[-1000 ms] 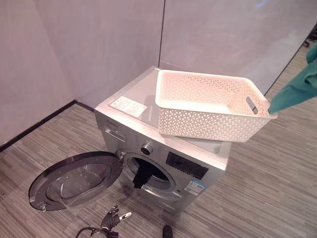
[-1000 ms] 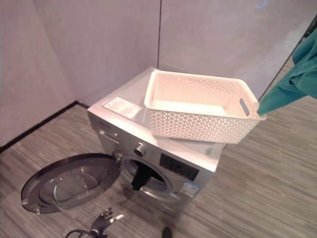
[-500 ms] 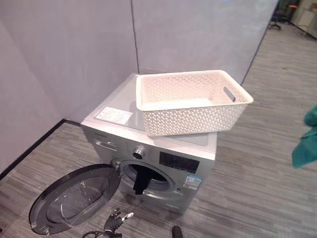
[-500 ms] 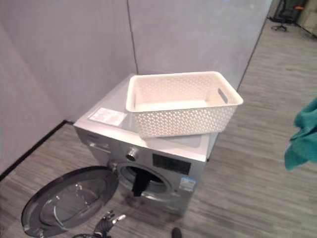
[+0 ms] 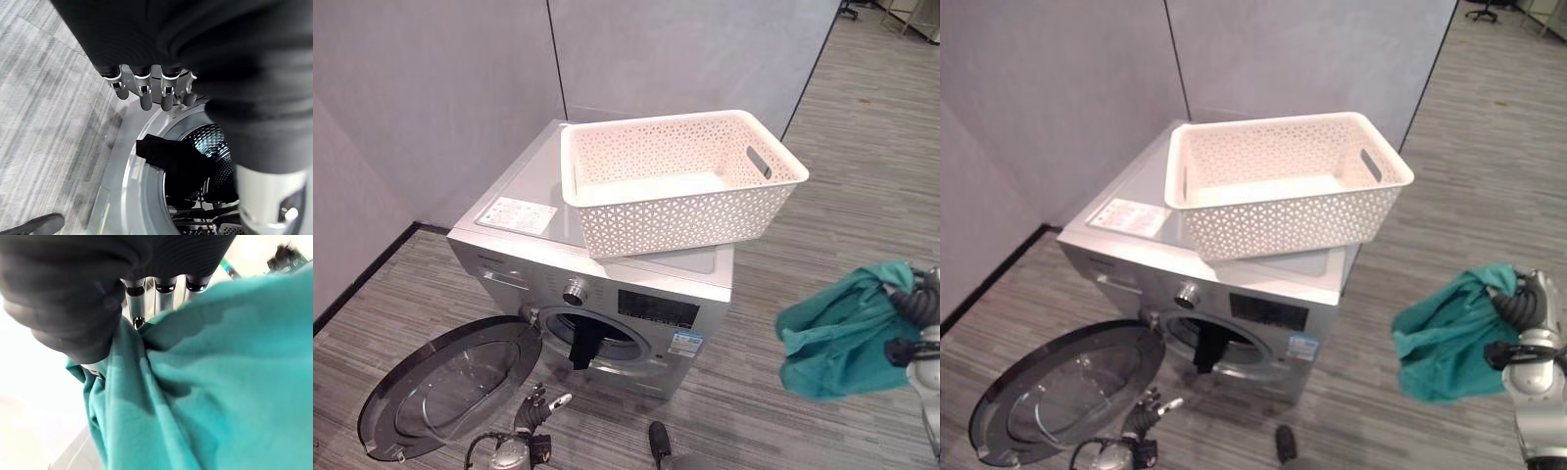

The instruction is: Grab the laundry basket,head to the washer,open it,put in the laundry and shut it.

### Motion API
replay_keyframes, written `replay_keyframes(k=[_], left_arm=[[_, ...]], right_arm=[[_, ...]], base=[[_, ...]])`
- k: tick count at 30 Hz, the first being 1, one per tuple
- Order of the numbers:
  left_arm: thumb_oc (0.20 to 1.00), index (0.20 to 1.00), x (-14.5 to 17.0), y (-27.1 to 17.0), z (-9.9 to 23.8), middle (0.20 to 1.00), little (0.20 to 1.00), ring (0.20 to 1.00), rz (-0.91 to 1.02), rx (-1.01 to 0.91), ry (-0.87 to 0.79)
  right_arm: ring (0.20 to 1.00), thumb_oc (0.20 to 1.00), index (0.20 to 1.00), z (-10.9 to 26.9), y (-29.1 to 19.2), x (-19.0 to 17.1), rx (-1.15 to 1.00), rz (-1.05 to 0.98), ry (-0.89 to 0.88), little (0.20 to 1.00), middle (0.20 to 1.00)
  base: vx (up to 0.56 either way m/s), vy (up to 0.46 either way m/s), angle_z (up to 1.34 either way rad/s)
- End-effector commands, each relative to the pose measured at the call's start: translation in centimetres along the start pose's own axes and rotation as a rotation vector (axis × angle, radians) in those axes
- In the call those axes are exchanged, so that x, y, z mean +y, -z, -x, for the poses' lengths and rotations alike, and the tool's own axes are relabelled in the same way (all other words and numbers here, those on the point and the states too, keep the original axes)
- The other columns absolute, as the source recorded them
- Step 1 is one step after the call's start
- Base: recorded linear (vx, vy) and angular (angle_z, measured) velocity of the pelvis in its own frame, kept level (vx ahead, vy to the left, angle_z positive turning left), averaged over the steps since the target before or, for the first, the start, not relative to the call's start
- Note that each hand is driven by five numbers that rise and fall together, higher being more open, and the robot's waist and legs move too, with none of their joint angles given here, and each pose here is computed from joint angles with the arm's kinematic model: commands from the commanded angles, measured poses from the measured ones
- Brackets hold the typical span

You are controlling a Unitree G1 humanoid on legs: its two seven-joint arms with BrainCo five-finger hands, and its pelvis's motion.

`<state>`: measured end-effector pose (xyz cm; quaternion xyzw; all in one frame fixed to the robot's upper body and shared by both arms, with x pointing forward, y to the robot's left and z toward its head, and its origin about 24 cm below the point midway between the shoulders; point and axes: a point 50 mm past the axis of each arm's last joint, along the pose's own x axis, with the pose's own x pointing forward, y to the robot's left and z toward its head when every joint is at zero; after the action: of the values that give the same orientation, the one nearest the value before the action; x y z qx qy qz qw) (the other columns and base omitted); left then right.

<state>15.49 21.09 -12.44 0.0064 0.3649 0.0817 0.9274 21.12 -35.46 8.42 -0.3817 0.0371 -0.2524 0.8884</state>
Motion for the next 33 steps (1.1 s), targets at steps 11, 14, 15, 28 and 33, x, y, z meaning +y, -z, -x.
replay_keyframes(k=[11,14,15,28,33], left_arm=[[1.0,1.0,2.5,-9.4,-0.7,1.0,1.0,1.0,-0.307,-0.381,-0.054],[1.0,1.0,1.4,-11.6,0.0,1.0,1.0,1.0,-0.524,-0.485,0.036],[1.0,1.0,1.4,-12.4,0.2,1.0,1.0,1.0,-0.57,-0.516,0.046],[1.0,1.0,1.2,-16.4,0.5,1.0,1.0,1.0,-0.814,-0.583,0.179],[1.0,1.0,-4.3,-17.8,0.6,1.0,1.0,1.0,-0.918,-0.673,0.381]], right_arm=[[0.2,0.2,0.2,-0.5,-4.7,5.4,-0.172,-0.241,-0.193,0.2,0.2],[0.2,0.2,0.2,-0.2,-5.3,6.3,-0.183,-0.258,-0.241,0.2,0.2],[0.2,0.2,0.2,-0.3,-5.6,6.5,-0.191,-0.265,-0.25,0.2,0.2],[0.2,0.2,0.2,1.2,-9.7,10.6,-0.312,-0.401,-0.467,0.2,0.2],[0.2,0.2,0.2,2.0,-15.7,11.2,-0.541,-0.536,-0.598,0.2,0.2]], base=[[-0.11,0.086,-0.44],[-0.15,0.243,-0.49],[-0.12,0.174,-0.13],[-0.19,-0.002,-0.12],[-0.32,-0.219,-0.32]])
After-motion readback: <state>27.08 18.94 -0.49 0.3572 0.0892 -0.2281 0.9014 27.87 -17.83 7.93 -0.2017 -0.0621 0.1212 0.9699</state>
